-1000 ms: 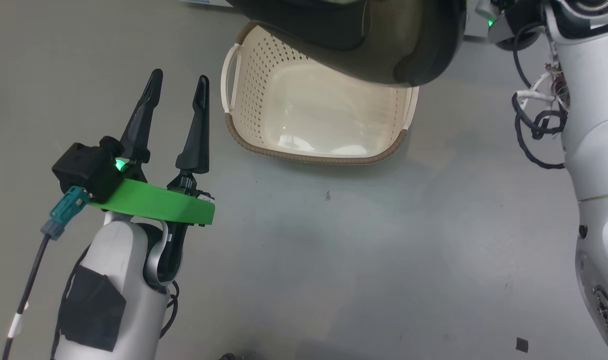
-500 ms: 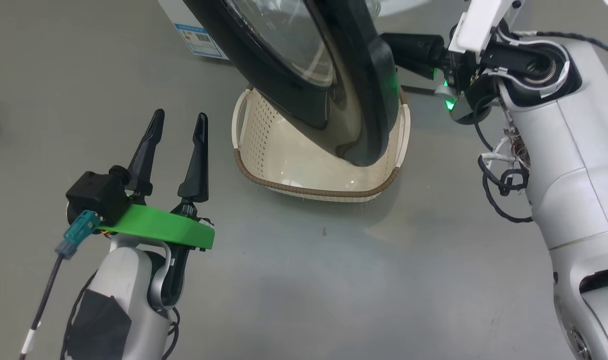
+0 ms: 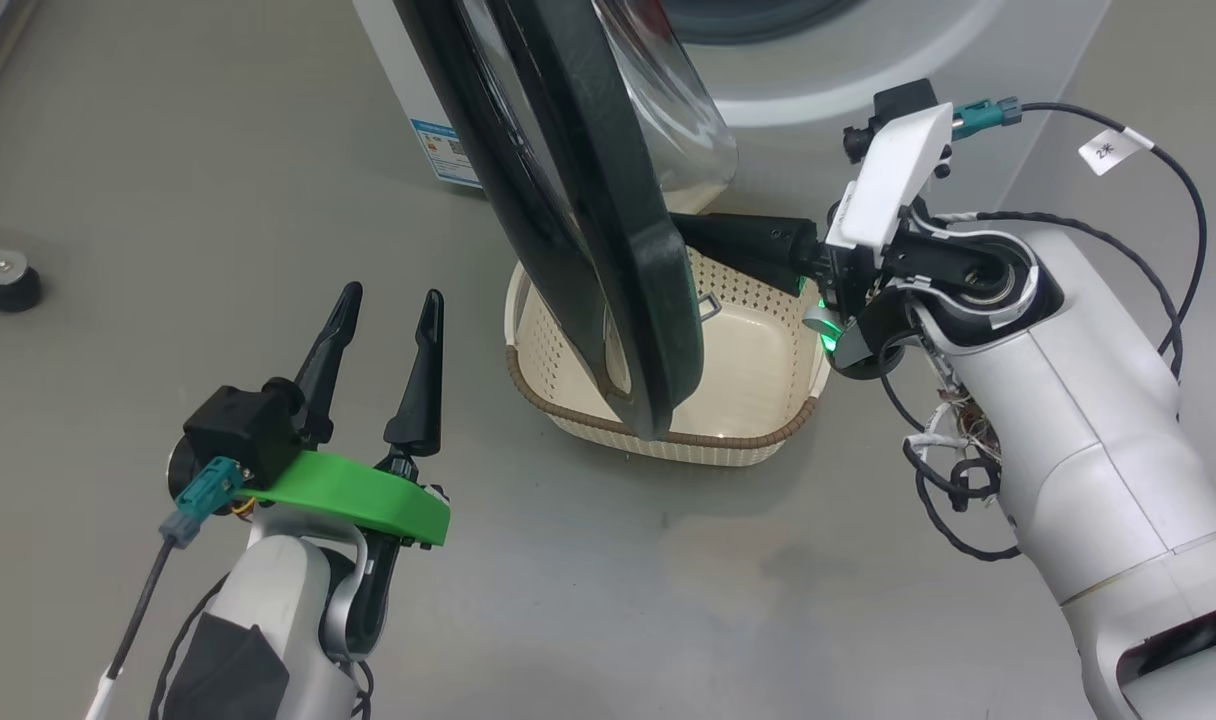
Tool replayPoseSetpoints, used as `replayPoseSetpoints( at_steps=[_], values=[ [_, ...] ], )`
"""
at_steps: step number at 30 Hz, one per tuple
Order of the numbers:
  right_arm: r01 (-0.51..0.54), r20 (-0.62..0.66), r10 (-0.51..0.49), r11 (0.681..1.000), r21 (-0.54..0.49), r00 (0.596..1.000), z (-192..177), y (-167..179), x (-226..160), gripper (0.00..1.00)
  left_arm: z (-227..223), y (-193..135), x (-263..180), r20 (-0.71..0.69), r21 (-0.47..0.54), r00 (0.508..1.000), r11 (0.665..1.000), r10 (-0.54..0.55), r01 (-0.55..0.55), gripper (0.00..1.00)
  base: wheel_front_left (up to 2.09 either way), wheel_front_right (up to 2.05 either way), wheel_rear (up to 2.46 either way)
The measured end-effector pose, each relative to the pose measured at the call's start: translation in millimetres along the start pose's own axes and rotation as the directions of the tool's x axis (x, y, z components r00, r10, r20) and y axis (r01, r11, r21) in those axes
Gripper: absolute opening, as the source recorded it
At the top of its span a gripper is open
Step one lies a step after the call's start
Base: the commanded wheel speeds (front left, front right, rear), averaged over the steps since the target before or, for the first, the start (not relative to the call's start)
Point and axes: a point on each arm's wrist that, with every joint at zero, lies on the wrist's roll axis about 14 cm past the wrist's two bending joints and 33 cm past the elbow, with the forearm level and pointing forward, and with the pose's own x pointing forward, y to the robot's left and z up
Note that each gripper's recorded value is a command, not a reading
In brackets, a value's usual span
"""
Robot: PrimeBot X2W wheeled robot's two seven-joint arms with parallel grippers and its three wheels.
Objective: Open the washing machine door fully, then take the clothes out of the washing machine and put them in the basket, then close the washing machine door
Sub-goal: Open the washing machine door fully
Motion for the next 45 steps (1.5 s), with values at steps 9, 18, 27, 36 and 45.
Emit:
replayPoseSetpoints(
  at_steps=[9, 18, 27, 36, 45],
  values=[
    [-0.004, -0.037, 0.003, 1.0, -0.021, 0.999, -28, 5, 31, 0.0, 1, 14, -20, -0.011, 0.015, 0.999, 0.999, 0.047, -0.047, 1.0, 0.0, 0.0, 0.0],
    [-0.018, -0.078, 0.012, 0.998, -0.068, 0.997, -54, 15, 62, 0.0, 10, 39, -42, 0.001, 0.023, 0.991, 0.991, 0.13, -0.13, 1.0, 0.0, 0.0, 0.0],
    [-0.069, -0.135, 0.056, 0.994, -0.089, 0.989, -87, 35, 81, 0.0, 19, 62, -56, 0.028, 0.01, 0.979, 0.979, 0.203, -0.203, 1.0, 0.0, 0.0, 0.0],
    [-0.068, -0.045, 0.065, 0.995, -0.075, 0.997, -80, 40, 79, 0.0, 24, 64, -59, 0.041, 0.0, 0.977, 0.978, 0.211, -0.211, 1.0, 0.0, 0.0, 0.0],
    [-0.026, 0.122, 0.033, 0.998, -0.062, 0.992, -56, 27, 62, 0.0, 27, 65, -56, 0.055, -0.002, 0.977, 0.978, 0.208, -0.208, 1.0, 0.0, 0.0, 0.0]
  ],
)
